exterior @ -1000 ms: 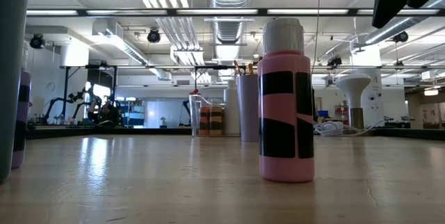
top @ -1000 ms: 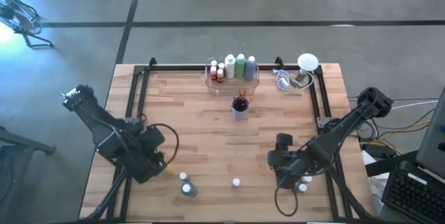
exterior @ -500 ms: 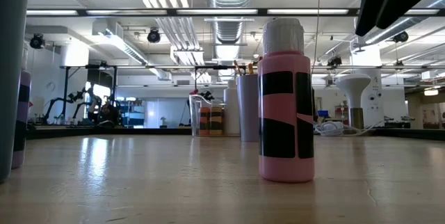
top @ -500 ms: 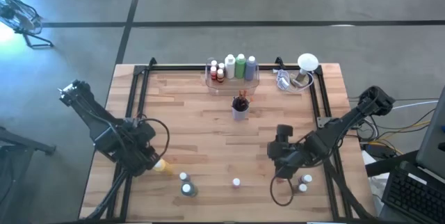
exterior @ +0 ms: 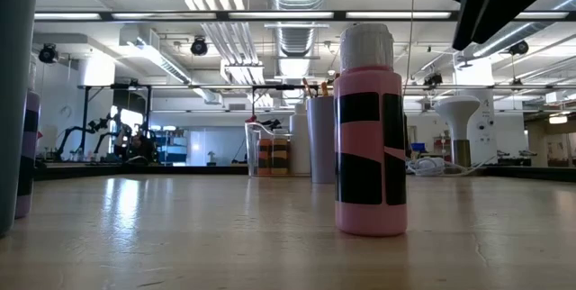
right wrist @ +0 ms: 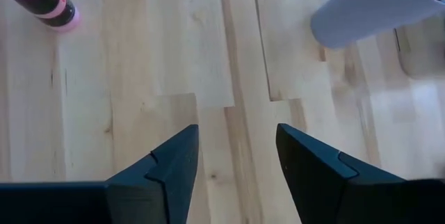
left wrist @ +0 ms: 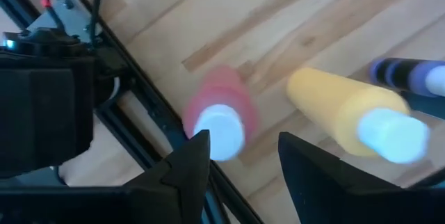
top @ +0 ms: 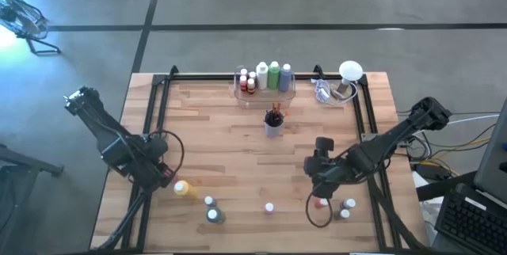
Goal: Pick & Place Paint Supplies
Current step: Put the pink paint bottle into the transparent bin
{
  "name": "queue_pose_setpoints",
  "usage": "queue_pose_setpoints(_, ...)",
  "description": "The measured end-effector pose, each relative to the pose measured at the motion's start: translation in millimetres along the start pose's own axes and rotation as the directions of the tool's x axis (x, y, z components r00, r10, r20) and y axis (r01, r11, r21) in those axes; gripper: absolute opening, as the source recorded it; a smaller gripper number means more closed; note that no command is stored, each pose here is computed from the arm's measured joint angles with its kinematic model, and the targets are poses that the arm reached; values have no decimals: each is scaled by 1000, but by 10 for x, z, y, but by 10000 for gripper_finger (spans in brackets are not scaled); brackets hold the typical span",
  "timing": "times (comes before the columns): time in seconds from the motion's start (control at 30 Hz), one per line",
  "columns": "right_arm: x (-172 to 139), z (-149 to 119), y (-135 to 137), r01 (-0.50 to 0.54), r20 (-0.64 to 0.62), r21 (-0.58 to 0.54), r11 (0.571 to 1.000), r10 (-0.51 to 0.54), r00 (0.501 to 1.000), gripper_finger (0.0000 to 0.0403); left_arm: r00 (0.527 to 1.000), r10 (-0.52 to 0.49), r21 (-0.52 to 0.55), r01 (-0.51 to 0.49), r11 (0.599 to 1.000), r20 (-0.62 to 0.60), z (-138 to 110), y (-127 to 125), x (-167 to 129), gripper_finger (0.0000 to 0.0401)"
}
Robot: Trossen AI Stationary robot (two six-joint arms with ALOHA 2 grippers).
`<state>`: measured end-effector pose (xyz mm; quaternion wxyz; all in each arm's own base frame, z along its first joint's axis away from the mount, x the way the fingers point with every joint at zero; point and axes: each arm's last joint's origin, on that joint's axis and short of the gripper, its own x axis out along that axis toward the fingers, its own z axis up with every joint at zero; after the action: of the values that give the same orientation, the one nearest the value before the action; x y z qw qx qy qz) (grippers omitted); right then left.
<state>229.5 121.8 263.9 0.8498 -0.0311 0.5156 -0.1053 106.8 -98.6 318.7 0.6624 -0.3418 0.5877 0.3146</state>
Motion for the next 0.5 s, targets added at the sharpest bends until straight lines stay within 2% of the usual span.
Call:
queue_pose_setpoints(0.27,30,-27,-3,6,-11,-5,1000,-6,1000,202,990,99,-15,-101,995,-100,-41,75,212,180)
queue_pose_setpoints(0.5,34,-18,-6,4,-6,1,1000,-4,1000,202,988,128,16,-127,992,-87,-42,94,286,181)
